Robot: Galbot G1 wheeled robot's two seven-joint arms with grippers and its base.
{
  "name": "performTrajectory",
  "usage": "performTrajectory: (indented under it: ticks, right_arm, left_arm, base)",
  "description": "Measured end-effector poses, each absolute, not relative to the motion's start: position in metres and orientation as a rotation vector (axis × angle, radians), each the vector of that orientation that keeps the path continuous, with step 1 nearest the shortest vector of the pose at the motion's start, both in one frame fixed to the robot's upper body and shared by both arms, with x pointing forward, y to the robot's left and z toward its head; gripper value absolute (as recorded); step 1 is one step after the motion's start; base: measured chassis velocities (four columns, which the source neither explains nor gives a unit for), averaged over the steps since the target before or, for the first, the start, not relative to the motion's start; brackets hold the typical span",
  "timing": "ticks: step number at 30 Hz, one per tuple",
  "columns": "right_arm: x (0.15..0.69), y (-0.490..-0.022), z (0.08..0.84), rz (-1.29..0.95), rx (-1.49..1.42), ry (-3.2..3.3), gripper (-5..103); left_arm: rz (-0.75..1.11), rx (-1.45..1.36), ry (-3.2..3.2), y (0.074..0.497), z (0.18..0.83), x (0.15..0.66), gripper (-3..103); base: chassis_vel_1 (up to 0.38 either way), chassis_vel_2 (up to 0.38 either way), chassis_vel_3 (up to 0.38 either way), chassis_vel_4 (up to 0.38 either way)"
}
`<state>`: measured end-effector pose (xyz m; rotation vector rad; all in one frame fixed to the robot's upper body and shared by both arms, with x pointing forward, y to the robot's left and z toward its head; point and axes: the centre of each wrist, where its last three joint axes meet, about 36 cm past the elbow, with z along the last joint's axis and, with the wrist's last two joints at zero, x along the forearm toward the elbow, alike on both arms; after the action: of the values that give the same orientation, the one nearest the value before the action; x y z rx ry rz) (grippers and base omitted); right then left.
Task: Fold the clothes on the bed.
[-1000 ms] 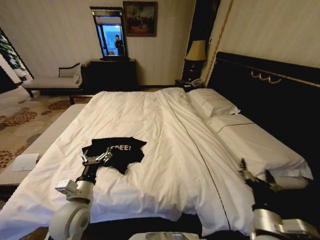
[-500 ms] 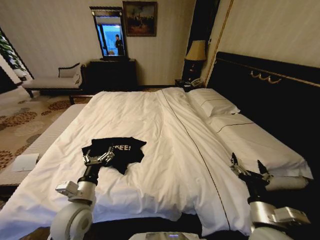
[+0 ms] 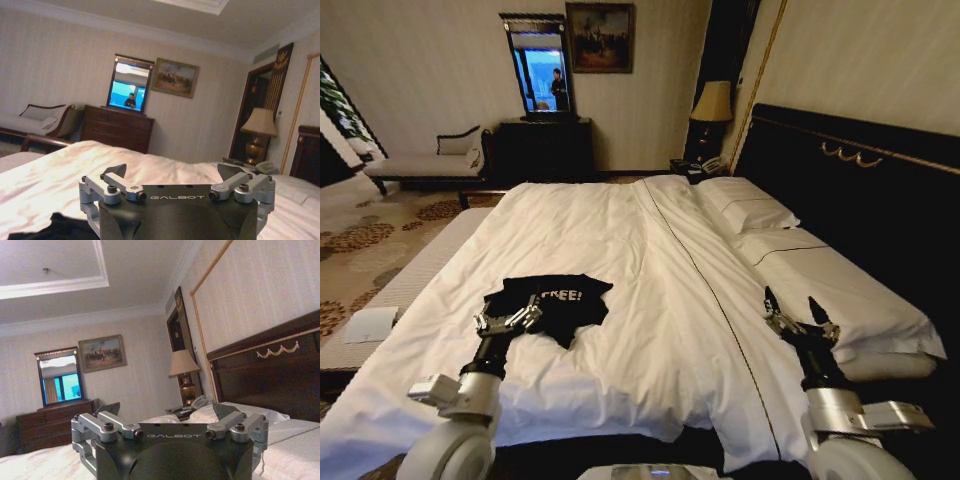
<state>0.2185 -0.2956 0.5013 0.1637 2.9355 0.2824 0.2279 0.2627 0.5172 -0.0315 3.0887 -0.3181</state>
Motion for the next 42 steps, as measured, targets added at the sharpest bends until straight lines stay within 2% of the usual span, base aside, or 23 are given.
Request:
performTrajectory:
  ticks: [11, 42]
  right_arm:
    - [0.217, -0.296, 0.493, 0.300, 0.028, 2.880, 100]
    - [0.210, -0.299, 0.475, 0.276, 0.045, 2.906, 100]
  left_arm:
    - [-0.213, -0.097, 3.137, 0.266, 0.516, 0.224, 100]
    - [-0.278, -0.058, 3.137, 0.259, 0.512, 0.222, 100]
  base:
    - [0.000, 0.000, 0.000, 0.000]
    - [0.000, 0.000, 0.000, 0.000]
